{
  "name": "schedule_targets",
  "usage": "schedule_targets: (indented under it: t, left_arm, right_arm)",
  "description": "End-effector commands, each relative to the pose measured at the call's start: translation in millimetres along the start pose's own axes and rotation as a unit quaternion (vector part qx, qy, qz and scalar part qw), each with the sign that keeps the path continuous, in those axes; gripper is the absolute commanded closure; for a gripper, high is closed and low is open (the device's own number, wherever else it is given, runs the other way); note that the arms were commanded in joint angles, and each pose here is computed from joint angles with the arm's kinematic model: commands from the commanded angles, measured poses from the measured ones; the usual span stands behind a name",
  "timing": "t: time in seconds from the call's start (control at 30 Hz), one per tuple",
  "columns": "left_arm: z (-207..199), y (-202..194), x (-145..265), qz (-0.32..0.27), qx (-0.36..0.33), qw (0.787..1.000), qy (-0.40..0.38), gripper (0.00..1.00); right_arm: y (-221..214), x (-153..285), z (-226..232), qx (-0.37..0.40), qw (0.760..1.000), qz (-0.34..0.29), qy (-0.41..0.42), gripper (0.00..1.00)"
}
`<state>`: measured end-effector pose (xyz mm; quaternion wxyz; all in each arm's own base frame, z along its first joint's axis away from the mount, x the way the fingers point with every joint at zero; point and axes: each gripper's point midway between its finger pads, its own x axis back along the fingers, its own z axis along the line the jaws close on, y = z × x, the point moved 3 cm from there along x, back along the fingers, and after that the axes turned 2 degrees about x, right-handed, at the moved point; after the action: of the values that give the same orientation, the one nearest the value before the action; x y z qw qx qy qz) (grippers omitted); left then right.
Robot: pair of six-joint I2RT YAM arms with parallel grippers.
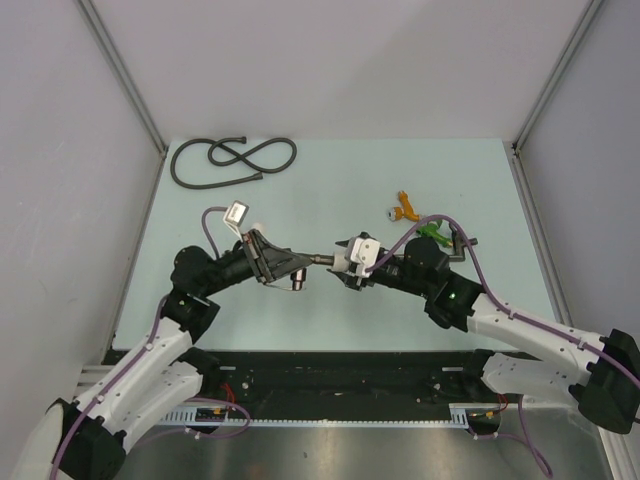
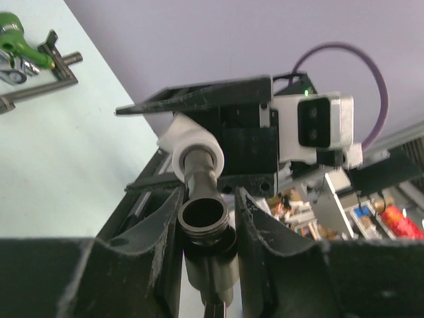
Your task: Install the water faucets
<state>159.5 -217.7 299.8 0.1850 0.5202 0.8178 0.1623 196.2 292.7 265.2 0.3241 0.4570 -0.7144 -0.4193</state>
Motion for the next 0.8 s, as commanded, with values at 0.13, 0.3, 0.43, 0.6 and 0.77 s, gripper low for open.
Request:
schedule_targets:
  t: [0.13,0.3,0.43,0.6,0.77]
  left_arm:
    - [-36,14,3,-0.015,-0.136,0.990,-0.047,0.99]
    - [-48,23,14,-0.051,-0.354,0.931,-0.066,0.99]
    - [-58,12,27,-0.038,-0.534,0.836,-0.119,0.99]
    - [-62,-6,42,0.006,-0.692,0.702,-0.167,0.93]
    - [-53,-26,52,0.060,-0.742,0.636,-0.203,0.92]
  right_arm:
    - [43,3,10,-0.072,0.992,-0.092,0.046,0.89]
    - [56,4,5,-0.171,0.975,-0.122,0.079,1.00]
    - [68,4,5,-0.260,0.948,-0.137,0.123,1.00]
    - [73,5,-4,-0.385,0.897,-0.143,0.164,1.00]
    - [65,2,-3,-0.462,0.848,-0.129,0.227,1.00]
